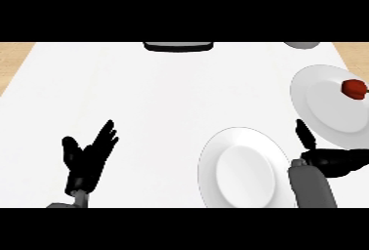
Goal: Pick the bell pepper from the plate and place it in the plate
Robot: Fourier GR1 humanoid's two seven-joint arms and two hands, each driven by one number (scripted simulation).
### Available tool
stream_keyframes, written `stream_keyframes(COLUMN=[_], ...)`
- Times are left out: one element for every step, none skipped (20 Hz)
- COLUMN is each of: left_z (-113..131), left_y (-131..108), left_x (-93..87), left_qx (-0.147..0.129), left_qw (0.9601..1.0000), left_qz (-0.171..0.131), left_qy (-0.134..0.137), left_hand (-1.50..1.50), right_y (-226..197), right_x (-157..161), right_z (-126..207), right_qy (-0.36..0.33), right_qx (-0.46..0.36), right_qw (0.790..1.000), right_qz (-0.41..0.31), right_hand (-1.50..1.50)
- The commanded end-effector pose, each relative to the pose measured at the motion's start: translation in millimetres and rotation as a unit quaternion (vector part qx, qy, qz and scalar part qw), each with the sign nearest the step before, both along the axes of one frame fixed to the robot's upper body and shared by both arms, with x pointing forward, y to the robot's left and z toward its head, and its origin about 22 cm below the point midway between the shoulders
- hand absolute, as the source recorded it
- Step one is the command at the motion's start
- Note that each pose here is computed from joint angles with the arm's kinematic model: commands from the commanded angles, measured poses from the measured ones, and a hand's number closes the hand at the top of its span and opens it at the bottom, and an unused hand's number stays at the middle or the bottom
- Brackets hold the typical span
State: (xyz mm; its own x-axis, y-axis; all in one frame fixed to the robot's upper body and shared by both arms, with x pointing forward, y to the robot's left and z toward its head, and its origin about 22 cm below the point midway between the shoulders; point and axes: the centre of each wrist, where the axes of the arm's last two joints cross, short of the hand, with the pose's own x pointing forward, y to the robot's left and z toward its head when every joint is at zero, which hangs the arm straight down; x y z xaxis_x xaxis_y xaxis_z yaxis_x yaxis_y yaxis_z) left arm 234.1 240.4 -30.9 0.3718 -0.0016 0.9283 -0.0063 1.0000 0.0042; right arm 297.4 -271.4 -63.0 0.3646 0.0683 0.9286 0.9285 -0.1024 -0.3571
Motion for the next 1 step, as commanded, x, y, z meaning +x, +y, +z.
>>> stream_keyframes(left_z=[6.6], left_y=[-8.0], left_x=[10.5], left_qx=[0.002], left_qw=[1.0000], left_qz=[-0.007], left_qy=[0.000], left_hand=[0.00], right_y=[6.8], right_x=[5.9], right_z=[-3.2], right_qy=[0.003], right_qx=[0.006], right_qw=[1.000], right_qz=[-0.011], right_hand=[-1.50])
